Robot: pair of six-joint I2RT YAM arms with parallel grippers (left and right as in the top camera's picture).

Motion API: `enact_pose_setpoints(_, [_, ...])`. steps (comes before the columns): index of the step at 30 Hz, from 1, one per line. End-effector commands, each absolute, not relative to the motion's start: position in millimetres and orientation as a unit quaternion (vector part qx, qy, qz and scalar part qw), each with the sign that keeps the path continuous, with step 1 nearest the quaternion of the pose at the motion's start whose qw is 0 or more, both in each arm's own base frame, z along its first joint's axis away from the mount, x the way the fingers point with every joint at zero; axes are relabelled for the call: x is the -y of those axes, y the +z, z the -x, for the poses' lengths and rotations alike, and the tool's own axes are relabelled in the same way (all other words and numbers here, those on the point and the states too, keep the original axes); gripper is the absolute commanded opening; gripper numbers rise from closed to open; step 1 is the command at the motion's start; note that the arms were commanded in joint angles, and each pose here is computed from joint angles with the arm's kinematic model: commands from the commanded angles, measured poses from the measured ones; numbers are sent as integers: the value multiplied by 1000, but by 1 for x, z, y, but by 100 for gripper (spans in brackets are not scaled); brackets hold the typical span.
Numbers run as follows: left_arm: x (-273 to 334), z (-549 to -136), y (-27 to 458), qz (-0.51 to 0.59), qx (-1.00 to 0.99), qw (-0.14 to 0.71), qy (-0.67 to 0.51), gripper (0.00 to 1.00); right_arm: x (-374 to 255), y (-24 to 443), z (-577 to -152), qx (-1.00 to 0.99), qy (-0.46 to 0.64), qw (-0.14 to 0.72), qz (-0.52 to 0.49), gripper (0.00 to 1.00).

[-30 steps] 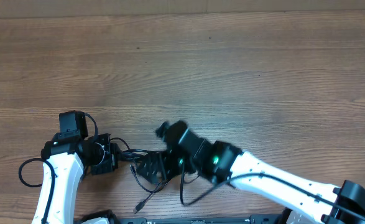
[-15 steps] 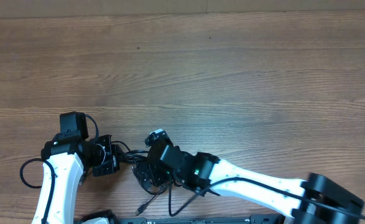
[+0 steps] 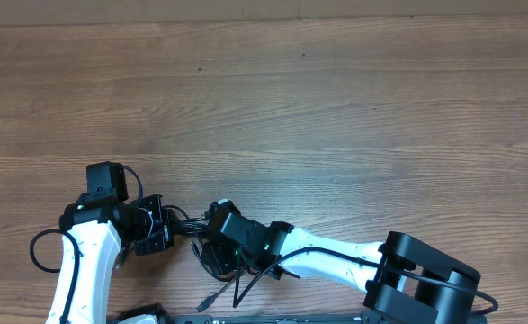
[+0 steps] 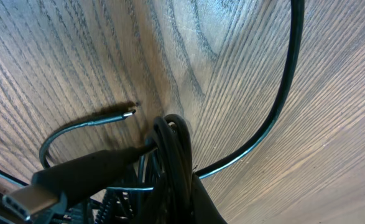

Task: Untangle cables

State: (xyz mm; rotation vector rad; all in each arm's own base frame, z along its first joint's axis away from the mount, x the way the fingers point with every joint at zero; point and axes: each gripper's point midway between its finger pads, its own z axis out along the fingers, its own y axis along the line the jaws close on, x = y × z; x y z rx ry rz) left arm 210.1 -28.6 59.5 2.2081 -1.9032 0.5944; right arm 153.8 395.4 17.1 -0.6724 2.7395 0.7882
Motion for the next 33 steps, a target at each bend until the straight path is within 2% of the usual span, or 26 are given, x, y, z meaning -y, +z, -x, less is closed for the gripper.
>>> enact_pose_setpoints(1, [31, -213, 65, -740, 634, 85, 210, 4, -394, 14, -149, -934, 267, 95, 216, 62])
enact_pose_setpoints(4, [29, -213, 64, -741, 634, 81, 205, 4, -387, 11, -154, -944, 255, 91, 190, 87])
enact_pose_setpoints(6, [25, -212, 62, -743, 635, 73, 196, 4, -382, 12, -159, -949, 250, 84, 171, 98])
enact_pose_setpoints(7, [23, -212, 61, -745, 636, 70, 191, 4, -377, 15, -162, -953, 244, 78, 159, 100])
enact_pose_setpoints(10, [21, -212, 61, -746, 636, 66, 187, 4, -359, 44, -179, -961, 231, 73, 136, 100])
enact_pose_setpoints(14, [21, -212, 61, -748, 634, 66, 187, 4, -358, 105, -187, -942, 272, 117, 155, 100])
enact_pose_setpoints(16, [21, -212, 61, -748, 634, 66, 187, 4, -364, 137, -178, -922, 304, 147, 188, 100])
enact_pose_setpoints(19, [21, -212, 61, -748, 633, 67, 187, 4, -372, 157, -156, -903, 320, 166, 236, 100])
enact_pose_setpoints(26, [21, -213, 61, -748, 633, 66, 188, 4, -381, 124, -123, -902, 264, 190, 286, 98])
enact_pose_setpoints(33, [21, -213, 61, -747, 635, 65, 188, 4, -393, 79, -143, -909, 213, 218, 283, 99])
